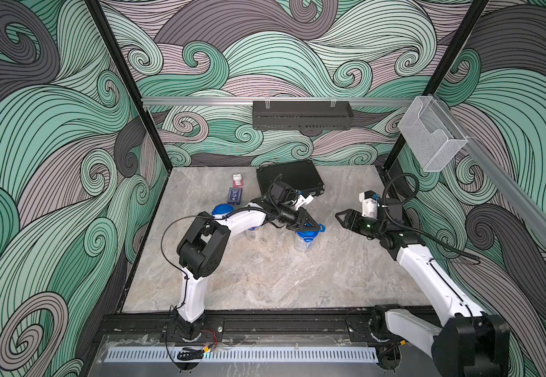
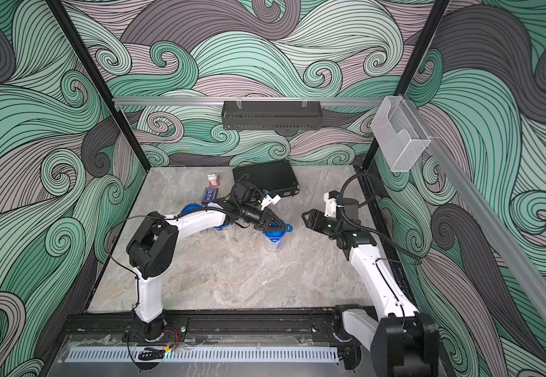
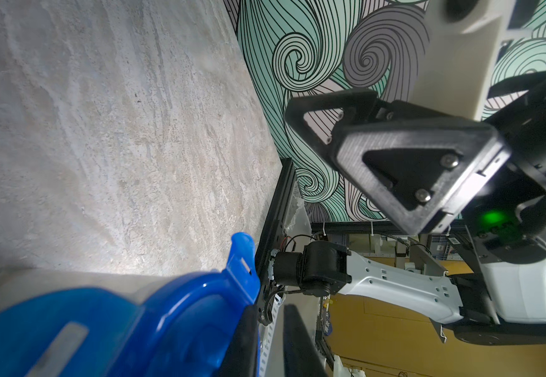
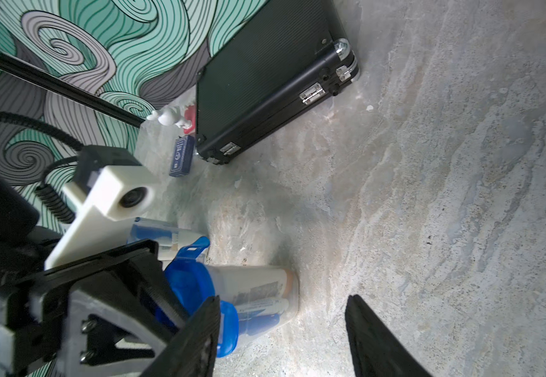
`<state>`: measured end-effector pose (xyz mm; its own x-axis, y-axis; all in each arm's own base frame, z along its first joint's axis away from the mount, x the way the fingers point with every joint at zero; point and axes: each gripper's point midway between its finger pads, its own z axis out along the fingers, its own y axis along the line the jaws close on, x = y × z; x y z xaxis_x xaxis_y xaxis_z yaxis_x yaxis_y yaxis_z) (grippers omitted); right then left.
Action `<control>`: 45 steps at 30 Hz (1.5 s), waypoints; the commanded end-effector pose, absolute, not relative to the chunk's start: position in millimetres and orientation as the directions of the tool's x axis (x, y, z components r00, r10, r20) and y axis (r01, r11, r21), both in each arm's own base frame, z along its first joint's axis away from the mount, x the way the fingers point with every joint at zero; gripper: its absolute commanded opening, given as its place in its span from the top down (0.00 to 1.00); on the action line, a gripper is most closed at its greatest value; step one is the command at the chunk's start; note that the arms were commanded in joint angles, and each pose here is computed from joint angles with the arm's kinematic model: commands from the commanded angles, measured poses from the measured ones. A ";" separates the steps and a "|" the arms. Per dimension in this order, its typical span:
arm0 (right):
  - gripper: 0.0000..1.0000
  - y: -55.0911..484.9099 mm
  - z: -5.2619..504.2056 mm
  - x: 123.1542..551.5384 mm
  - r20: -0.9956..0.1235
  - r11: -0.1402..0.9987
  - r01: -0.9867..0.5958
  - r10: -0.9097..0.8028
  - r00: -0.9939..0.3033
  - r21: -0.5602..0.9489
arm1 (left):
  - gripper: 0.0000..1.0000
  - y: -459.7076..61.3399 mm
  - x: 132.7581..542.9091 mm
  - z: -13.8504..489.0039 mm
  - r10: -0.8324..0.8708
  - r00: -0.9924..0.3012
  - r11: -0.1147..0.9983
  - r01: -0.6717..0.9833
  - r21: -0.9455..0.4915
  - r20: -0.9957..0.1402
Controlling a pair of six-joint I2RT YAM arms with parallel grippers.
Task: Take out toiletry kits
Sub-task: Unfasten the latch on the container.
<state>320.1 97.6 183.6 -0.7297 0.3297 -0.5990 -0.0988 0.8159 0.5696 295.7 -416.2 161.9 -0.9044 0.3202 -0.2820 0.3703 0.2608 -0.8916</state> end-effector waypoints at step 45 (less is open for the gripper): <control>0.40 227.6 149.5 249.9 -0.734 0.461 -0.612 0.145 -0.663 0.643 | 0.95 -378.5 297.1 52.1 0.229 -0.973 0.558 0.129 -0.820 0.003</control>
<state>240.2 227.5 139.3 -0.7312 0.1161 -0.6723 -0.5643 0.4509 0.6916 300.9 -409.2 153.2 -0.9268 0.2971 -0.2299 0.3131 0.2726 -0.9098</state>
